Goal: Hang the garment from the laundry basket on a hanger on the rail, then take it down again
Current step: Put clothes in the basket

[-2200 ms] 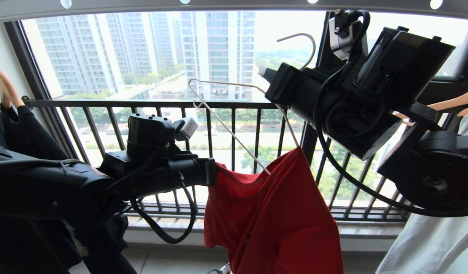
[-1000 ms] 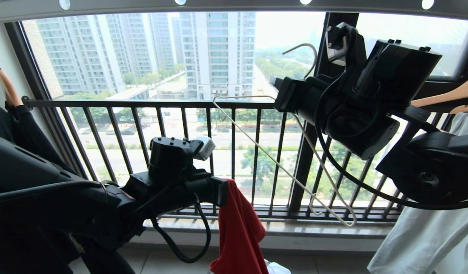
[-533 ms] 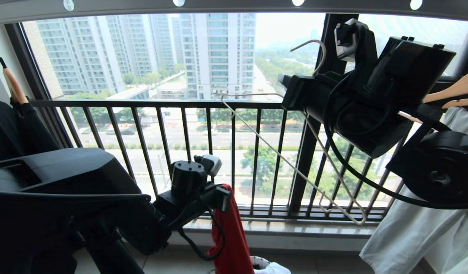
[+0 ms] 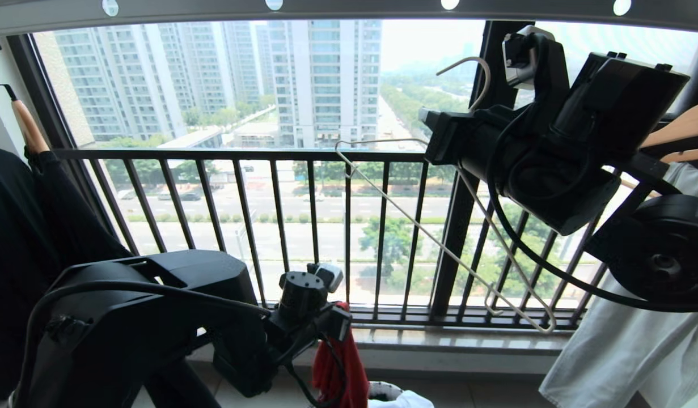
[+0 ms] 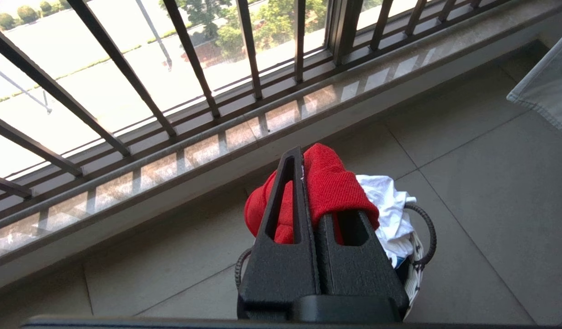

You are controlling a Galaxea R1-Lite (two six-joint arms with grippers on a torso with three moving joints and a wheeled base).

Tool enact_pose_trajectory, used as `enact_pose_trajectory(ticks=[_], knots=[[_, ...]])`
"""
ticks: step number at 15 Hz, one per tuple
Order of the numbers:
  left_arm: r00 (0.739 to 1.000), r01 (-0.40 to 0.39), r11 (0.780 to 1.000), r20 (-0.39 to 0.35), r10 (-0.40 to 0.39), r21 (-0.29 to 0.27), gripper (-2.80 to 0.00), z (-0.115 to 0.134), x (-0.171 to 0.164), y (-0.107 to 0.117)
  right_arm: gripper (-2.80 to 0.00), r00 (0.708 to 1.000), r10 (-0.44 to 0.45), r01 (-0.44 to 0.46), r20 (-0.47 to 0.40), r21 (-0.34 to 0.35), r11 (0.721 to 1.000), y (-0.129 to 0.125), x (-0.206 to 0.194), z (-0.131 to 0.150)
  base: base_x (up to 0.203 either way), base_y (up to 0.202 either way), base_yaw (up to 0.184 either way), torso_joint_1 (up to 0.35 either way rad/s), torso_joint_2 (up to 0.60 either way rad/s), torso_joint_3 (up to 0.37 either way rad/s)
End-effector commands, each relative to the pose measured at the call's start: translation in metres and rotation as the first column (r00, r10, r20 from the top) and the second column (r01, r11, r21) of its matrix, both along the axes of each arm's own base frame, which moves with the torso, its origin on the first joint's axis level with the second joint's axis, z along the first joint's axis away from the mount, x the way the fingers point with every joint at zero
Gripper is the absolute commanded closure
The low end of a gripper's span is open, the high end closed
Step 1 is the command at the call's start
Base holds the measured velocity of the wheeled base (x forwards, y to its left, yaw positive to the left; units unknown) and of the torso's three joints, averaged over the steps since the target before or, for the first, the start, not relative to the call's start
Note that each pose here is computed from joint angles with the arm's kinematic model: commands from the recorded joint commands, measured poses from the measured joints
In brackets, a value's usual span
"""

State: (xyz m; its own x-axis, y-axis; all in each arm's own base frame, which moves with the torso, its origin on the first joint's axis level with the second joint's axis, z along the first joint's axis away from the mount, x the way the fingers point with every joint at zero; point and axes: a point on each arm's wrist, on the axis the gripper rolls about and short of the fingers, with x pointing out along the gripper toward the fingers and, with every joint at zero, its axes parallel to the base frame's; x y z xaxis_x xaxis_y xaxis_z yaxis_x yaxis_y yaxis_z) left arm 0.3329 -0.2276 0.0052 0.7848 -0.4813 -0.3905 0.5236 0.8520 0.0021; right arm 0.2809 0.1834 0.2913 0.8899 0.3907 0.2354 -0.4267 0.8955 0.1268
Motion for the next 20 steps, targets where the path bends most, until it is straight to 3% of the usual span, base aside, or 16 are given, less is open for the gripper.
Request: enact_pose_trajectory(ticks=[1, 6, 7, 9, 11, 14, 16, 20], knots=[[1.000, 0.001, 1.000, -0.024, -0.001, 0.017, 0.00, -0.016, 0.001, -0.002, 0.00, 1.000, -0.001, 0.001, 0.010, 0.007, 1.000, -0.002, -0.002, 0.003, 0.000, 0.000, 0.000, 0.000, 0.00, 0.000], [1.000, -0.026, 0.998, 0.001, 0.026, 0.058, 0.00, -0.017, -0.001, -0.005, 0.00, 1.000, -0.005, 0.005, 0.013, 0.000, 1.000, -0.002, -0.002, 0.003, 0.000, 0.000, 0.000, 0.000, 0.00, 0.000], [1.000, -0.024, 0.998, 0.000, 0.025, 0.058, -2.80, -0.017, -0.001, -0.006, 0.00, 1.000, -0.005, 0.005, 0.013, 0.000, 1.000, -0.002, -0.002, 0.003, 0.000, 0.000, 0.000, 0.000, 0.00, 0.000], [1.000, -0.022, 0.997, -0.002, 0.022, 0.067, -2.80, -0.016, -0.002, -0.005, 0.00, 1.000, -0.006, 0.006, 0.014, 0.001, 1.000, -0.002, -0.001, 0.003, 0.000, 0.000, 0.000, 0.000, 0.00, 0.000], [1.000, -0.004, 0.993, -0.001, 0.004, 0.119, -2.80, -0.014, -0.005, -0.002, 0.00, 1.000, -0.007, 0.007, 0.013, -0.001, 1.000, -0.002, -0.001, 0.002, 0.000, 0.000, 0.000, 0.000, 0.00, 0.000], [0.999, -0.003, 0.986, -0.051, 0.012, 0.164, -2.80, -0.008, -0.006, -0.002, 0.00, 1.000, -0.007, 0.007, 0.012, -0.002, 1.000, -0.002, -0.001, 0.002, 0.000, 0.000, 0.000, 0.000, 0.00, 0.000], [0.994, -0.009, 0.982, -0.108, 0.030, 0.188, -2.80, 0.002, -0.006, -0.002, 0.00, 1.000, -0.008, 0.009, 0.014, -0.008, 1.000, -0.002, -0.001, 0.002, 0.000, 0.000, 0.000, 0.000, 0.00, 0.000], [0.953, -0.066, 0.986, -0.285, 0.108, 0.151, -2.80, 0.026, -0.002, -0.016, 0.00, 1.000, -0.011, 0.011, 0.016, -0.012, 1.000, -0.002, 0.000, 0.002, 0.000, 0.000, 0.000, 0.000, 0.00, 0.000]])
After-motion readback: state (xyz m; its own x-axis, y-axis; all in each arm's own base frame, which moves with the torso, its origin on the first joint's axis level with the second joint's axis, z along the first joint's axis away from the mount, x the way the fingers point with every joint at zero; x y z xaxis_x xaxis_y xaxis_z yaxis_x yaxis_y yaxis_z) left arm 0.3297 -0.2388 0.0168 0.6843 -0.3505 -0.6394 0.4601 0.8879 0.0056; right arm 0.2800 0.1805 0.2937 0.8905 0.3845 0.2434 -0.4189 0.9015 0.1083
